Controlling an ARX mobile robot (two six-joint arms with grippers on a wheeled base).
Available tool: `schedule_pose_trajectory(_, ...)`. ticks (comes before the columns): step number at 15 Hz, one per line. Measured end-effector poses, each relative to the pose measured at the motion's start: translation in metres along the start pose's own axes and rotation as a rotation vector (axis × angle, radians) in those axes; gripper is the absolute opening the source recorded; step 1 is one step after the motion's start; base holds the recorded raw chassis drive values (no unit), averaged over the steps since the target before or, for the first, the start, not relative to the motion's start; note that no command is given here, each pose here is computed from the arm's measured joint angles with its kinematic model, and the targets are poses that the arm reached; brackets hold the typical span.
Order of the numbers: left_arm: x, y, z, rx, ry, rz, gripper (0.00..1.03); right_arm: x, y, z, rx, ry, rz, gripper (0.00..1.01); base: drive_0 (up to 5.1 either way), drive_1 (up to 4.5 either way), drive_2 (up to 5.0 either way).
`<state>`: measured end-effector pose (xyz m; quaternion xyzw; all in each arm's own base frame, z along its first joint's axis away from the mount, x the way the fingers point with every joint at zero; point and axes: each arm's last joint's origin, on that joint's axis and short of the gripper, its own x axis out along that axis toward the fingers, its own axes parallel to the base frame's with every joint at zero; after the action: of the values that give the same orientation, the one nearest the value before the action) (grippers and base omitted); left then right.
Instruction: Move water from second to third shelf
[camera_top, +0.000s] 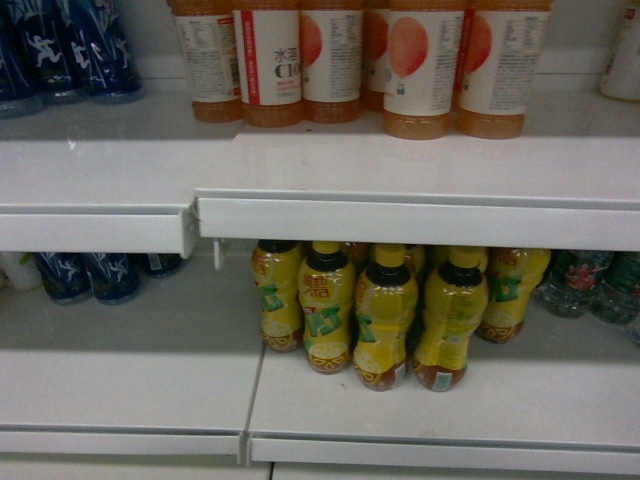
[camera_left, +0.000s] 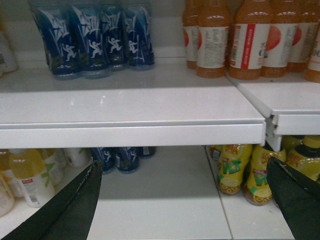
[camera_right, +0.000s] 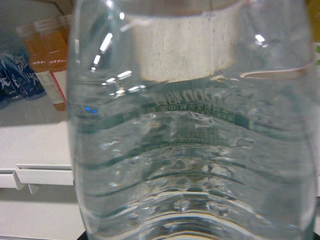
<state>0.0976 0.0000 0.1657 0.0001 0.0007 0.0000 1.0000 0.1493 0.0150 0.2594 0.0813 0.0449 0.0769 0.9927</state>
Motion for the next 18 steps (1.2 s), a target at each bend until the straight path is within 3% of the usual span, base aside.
schedule_pose_trajectory(18, 0.0, 0.0, 0.0, 0.0, 0.0, 0.0, 0.98, 0.0001, 0.0, -0.0001, 0.0, 0.001, -0.001, 0.42, -5.2, 2.3, 2.3)
